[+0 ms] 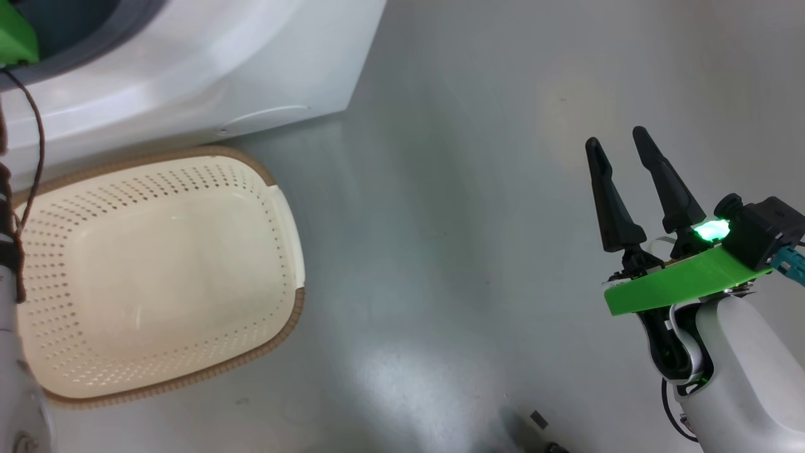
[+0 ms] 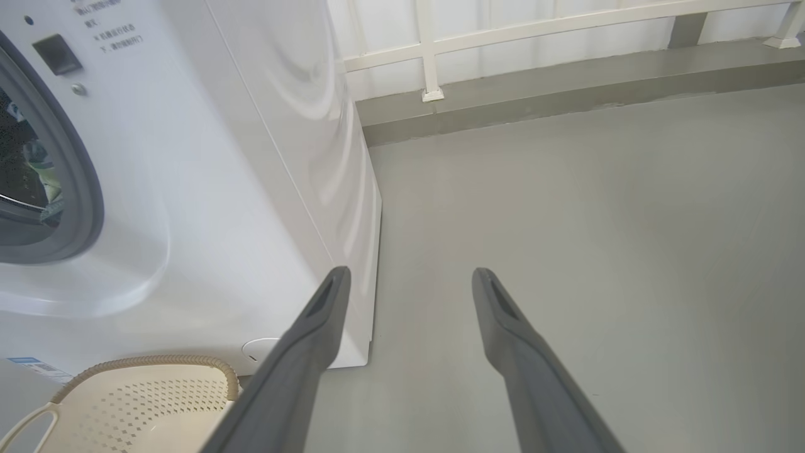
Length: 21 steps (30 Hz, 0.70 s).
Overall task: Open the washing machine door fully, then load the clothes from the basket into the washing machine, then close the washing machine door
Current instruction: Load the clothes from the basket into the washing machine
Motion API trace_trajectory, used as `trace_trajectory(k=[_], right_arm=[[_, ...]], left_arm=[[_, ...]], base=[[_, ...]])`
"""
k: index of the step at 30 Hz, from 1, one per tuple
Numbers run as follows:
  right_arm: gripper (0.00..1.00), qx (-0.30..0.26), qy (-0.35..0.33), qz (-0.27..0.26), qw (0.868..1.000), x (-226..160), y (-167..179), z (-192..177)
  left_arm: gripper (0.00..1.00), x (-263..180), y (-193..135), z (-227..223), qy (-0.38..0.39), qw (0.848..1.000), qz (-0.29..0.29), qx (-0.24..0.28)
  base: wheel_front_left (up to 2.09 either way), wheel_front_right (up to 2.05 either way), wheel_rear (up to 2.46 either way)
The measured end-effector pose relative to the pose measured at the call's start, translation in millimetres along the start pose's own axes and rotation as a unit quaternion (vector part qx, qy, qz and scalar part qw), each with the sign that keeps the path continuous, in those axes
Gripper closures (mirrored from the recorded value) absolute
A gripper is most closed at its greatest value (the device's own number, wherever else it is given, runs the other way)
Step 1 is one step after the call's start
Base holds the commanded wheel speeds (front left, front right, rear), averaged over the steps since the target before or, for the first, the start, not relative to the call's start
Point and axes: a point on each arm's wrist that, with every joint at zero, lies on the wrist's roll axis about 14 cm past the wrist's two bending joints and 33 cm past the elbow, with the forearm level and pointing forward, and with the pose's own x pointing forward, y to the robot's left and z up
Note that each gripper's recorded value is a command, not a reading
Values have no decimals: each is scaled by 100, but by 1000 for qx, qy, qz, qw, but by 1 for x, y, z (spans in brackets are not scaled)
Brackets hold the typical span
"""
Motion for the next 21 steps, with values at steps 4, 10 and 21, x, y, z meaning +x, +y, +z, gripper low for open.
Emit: trace_trajectory(k=[4, 10, 21], right_arm=[[0, -1, 7, -8, 1000, -1, -5, -5], [0, 3, 8, -3, 1000, 1, -1, -7], [0, -4, -14, 23, 1000, 6, 12, 12]], left_arm=[[0, 6, -2, -11, 13, 1000, 0, -3], [0, 7, 2, -3, 7, 1000, 3, 1], [0, -20, 14, 9, -2, 999, 26, -37]], base=[[0, 0, 0], [0, 0, 0], [0, 0, 0]])
